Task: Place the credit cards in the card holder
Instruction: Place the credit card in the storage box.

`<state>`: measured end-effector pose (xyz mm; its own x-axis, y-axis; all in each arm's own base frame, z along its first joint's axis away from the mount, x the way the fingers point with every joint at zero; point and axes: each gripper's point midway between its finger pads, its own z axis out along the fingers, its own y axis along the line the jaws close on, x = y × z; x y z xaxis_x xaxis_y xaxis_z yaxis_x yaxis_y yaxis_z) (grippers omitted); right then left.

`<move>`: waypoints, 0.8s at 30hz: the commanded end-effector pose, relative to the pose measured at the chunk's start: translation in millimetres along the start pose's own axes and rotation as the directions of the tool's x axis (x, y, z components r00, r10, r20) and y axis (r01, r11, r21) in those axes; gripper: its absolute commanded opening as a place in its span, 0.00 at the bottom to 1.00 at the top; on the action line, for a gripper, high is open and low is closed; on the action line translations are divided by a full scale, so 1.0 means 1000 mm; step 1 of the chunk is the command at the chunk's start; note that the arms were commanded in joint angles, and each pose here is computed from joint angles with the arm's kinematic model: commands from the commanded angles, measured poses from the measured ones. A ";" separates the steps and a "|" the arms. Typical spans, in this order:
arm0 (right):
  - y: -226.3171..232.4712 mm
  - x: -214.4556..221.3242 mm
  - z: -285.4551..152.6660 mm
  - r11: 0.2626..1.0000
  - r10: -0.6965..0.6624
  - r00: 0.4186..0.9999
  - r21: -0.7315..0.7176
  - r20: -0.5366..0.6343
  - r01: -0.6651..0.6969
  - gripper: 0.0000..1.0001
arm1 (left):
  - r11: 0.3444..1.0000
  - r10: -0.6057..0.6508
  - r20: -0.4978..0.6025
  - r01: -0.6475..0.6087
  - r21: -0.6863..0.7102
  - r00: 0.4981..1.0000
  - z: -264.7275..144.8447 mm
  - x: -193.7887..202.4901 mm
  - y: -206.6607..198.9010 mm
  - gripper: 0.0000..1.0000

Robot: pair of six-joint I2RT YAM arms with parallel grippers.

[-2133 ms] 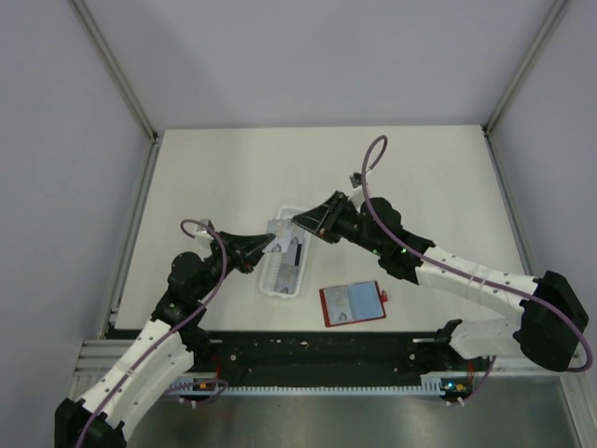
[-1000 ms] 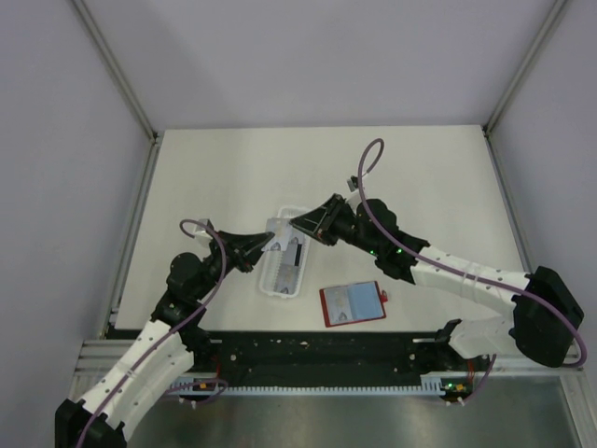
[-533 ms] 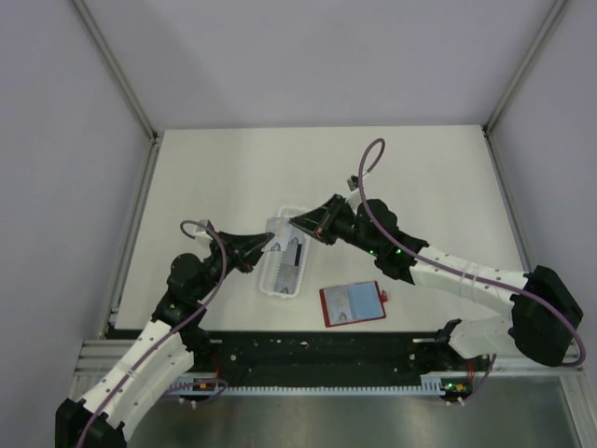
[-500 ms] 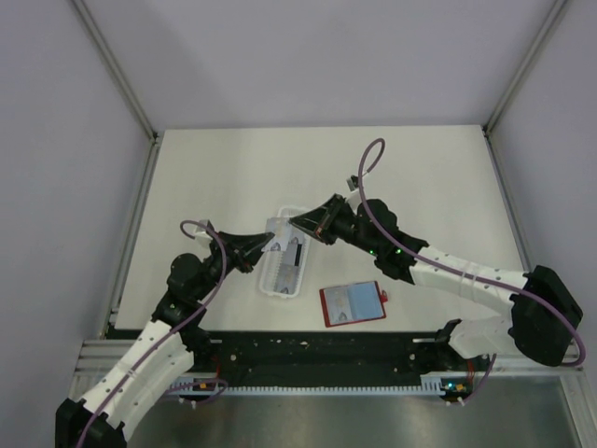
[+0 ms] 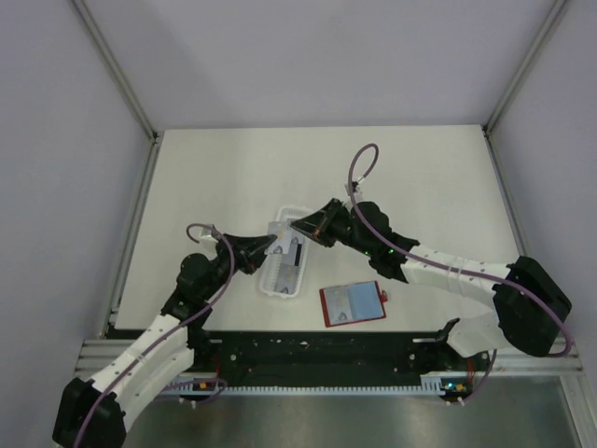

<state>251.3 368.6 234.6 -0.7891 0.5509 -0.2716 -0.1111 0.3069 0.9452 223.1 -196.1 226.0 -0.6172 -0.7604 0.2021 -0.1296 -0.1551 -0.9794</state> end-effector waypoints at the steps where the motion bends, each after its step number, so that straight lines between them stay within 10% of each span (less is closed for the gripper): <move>1: -0.016 -0.008 0.007 1.000 -0.013 1.000 0.002 0.017 0.013 0.00 | 0.998 0.030 0.013 -0.031 0.054 0.999 0.007 -0.005 -0.002 0.20; 24: -0.125 -0.020 0.033 0.975 -0.068 0.998 0.212 0.009 0.064 0.00 | 0.952 0.153 0.007 -0.145 -0.269 0.988 0.022 -0.035 0.124 0.18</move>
<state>287.8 351.4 119.9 -0.8025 0.5270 -0.2798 0.0032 0.4728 0.8812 247.9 -200.0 109.2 -0.5861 -0.8037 0.1031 -0.2786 0.0805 -0.9570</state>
